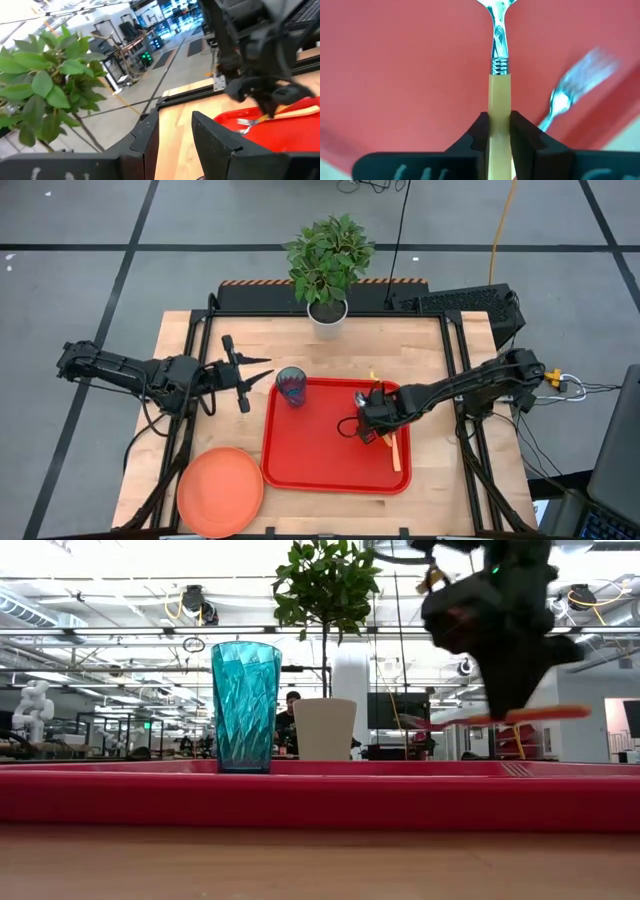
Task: Pick and place plate/cup/fork/spoon on tray
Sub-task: Put the yellow spoon to the left of the light brown fork on the red tray
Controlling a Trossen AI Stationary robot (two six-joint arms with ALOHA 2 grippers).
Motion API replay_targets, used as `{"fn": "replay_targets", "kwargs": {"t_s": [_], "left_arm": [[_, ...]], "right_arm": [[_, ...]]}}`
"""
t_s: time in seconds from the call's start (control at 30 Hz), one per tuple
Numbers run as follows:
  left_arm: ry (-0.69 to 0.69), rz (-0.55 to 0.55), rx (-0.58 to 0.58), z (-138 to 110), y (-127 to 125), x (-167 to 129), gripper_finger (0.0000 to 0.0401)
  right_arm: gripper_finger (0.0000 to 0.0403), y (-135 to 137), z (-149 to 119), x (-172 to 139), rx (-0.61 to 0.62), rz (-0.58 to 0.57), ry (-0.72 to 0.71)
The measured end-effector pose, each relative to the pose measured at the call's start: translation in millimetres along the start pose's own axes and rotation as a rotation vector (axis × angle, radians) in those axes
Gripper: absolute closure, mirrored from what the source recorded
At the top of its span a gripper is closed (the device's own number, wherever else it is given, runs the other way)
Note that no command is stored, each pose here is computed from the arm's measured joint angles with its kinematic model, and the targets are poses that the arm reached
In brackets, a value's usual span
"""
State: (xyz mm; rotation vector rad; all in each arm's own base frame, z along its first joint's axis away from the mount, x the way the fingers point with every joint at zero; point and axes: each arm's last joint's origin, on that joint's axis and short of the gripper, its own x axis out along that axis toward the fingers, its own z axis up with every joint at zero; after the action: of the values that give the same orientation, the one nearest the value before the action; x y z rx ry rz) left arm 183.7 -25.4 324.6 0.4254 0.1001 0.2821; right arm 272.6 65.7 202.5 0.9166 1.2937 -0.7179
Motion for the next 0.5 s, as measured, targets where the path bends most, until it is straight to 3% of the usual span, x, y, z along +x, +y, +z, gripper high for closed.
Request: {"fn": "replay_targets", "kwargs": {"t_s": [0.27, 0.5], "left_arm": [[0.085, 0.039, 0.001, -10.8, 8.3, 4.8, 0.0281], [0.101, 0.041, -0.016, -16.6, 17.8, 10.0, 0.0281]], "right_arm": [[0.0371, 14.5, -35.8, 1.3, 0.271, 0.062, 0.060], [0.0371, 23.4, -44.1, 10.2, 0.386, 0.092, 0.024]]}}
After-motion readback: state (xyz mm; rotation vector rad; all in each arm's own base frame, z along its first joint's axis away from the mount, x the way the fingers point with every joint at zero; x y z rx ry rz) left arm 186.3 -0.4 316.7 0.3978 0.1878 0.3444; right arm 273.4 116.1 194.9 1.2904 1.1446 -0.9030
